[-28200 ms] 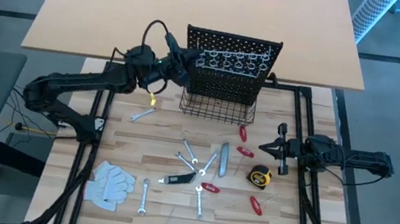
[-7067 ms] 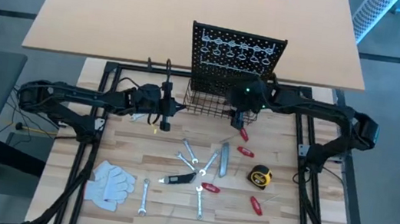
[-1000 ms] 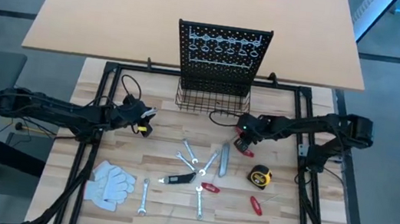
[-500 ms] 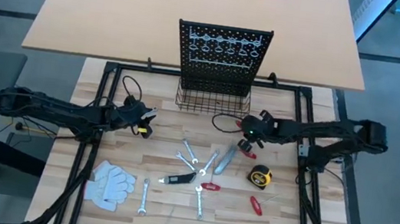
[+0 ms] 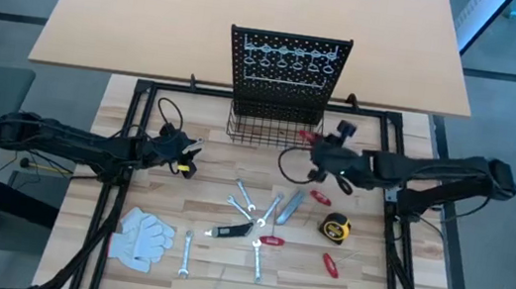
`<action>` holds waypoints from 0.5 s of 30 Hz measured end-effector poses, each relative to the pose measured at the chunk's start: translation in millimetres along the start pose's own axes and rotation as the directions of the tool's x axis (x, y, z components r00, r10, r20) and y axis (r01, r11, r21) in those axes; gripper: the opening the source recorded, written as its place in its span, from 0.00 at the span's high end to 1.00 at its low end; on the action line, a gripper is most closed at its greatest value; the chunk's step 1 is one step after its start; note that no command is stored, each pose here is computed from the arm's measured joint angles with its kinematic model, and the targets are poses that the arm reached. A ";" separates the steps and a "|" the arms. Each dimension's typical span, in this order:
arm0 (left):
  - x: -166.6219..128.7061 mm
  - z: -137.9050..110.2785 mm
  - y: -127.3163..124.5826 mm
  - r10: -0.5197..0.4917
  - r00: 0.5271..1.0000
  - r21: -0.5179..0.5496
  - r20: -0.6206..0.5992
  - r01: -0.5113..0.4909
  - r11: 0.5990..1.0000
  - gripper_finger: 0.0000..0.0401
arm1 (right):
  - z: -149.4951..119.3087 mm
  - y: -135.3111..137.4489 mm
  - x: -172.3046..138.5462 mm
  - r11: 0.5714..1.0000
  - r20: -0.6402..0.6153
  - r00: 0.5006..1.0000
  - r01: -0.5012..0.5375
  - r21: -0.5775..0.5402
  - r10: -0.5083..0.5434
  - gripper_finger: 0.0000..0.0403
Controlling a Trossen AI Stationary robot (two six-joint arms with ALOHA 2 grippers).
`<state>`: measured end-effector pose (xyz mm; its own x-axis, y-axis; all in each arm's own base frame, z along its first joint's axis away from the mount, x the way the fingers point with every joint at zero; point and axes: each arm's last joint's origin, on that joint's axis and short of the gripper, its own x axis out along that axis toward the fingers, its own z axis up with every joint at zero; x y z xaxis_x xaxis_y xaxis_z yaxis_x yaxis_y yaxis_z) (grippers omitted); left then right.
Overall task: Hang tools onto peg board
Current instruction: Hang the red allen wrench on the pegboard
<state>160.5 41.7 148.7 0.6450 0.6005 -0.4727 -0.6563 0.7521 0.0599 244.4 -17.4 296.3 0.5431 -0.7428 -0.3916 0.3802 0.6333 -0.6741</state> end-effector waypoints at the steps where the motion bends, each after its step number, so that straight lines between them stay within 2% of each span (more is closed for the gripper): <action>1: 0.0 0.0 0.0 0.000 1.000 0.000 0.000 0.000 1.000 0.66 | 8.1 -7.0 -3.6 0.998 0.019 0.999 0.051 -0.035 -0.050 0.78; 4: 0.0 0.3 -0.1 -0.001 1.000 -0.001 0.003 0.001 1.000 0.66 | 30.7 -31.8 -12.6 0.976 0.065 0.989 0.145 -0.164 -0.136 0.78; 9: 0.0 0.4 -0.1 -0.001 1.000 -0.003 0.003 0.001 1.000 0.66 | 61.0 -74.6 -17.9 0.891 0.116 0.964 0.265 -0.368 -0.239 0.78; 12: 0.0 0.5 -0.1 -0.001 1.000 -0.002 0.004 0.001 1.000 0.66 | 74.7 -103.0 -23.2 0.835 0.144 0.937 0.349 -0.426 -0.319 0.78; 15: 0.0 0.5 -0.1 -0.001 1.000 -0.002 0.005 0.001 1.000 0.66 | 86.8 -129.8 -31.5 0.792 0.183 0.893 0.448 -0.414 -0.410 0.78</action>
<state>160.7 41.7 149.2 0.6475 0.6010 -0.4686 -0.6565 0.7521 0.0574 243.0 -57.4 450.5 0.4666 -0.8835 0.0413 0.2351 0.0788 -0.9688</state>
